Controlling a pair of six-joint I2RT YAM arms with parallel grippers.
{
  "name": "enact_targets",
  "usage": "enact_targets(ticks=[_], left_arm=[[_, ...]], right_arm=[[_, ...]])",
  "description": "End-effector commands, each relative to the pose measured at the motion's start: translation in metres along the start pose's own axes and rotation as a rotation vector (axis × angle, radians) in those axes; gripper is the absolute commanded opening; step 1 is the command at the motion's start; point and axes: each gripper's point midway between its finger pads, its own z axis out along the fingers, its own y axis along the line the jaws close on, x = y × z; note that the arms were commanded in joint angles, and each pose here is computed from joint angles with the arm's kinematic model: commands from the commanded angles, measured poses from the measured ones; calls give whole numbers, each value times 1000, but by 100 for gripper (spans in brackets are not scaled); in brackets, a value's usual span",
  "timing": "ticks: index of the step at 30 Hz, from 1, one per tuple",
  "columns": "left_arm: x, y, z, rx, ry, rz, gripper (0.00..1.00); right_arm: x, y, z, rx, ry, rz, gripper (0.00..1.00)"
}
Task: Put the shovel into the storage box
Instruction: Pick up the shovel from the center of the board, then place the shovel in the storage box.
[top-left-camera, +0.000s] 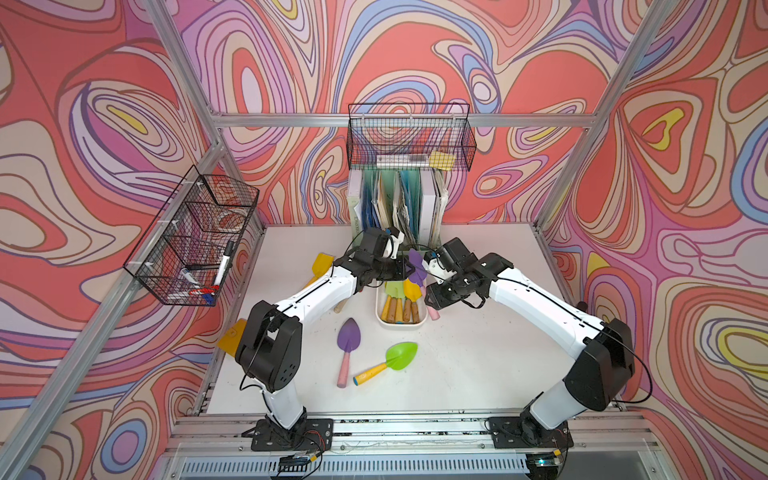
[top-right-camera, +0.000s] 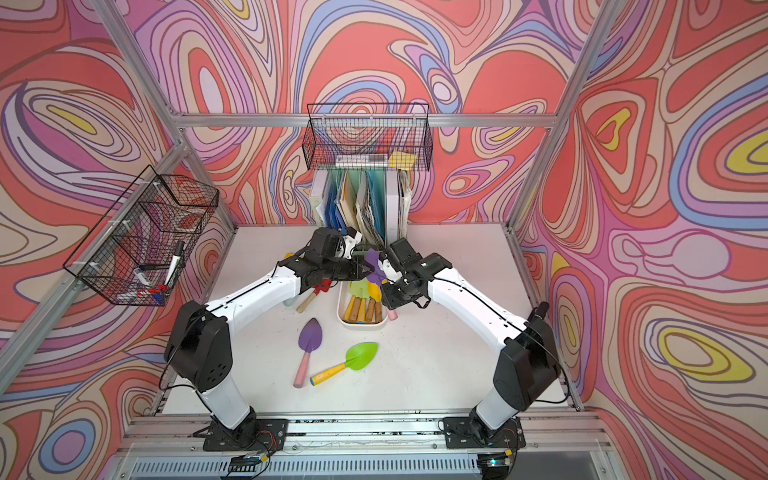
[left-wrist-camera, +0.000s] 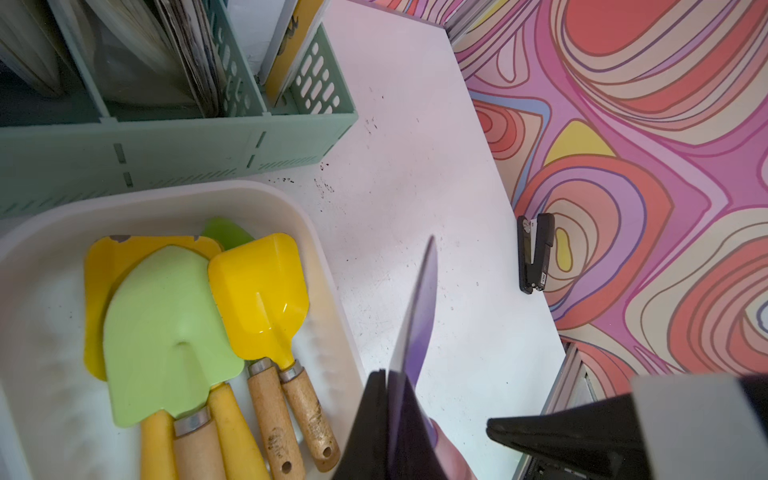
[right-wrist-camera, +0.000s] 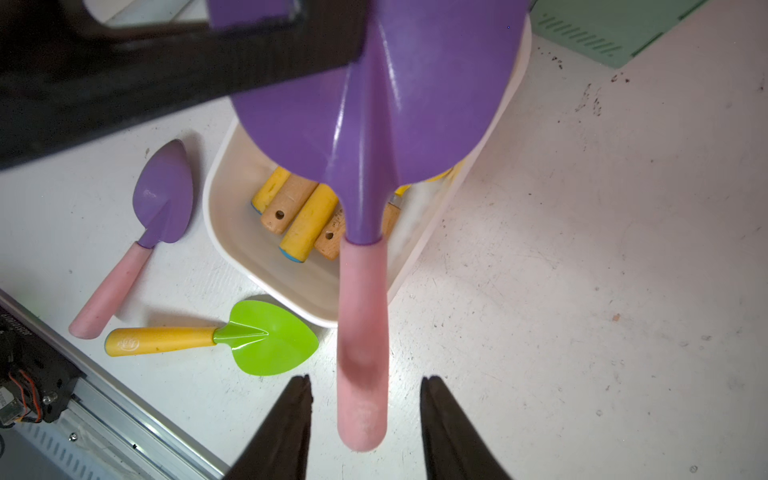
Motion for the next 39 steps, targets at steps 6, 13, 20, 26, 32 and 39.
enact_targets(ticks=[6,13,20,26,32,39], left_arm=[[-24,28,-13,-19,72,40,0],[-22,45,-3,-26,160,124,0],[-16,53,9,-20,228,223,0],[-11,64,12,-56,260,275,0],[-5,75,22,-69,266,268,0],[3,80,34,-38,264,224,0]], right_arm=[[12,4,-25,-20,-27,-17,45],[23,3,-23,-24,-9,-18,44],[28,3,-20,-26,4,-16,43],[32,3,-18,-26,15,-10,43],[34,2,-14,-31,27,-1,42],[38,2,-11,-29,44,3,42]])
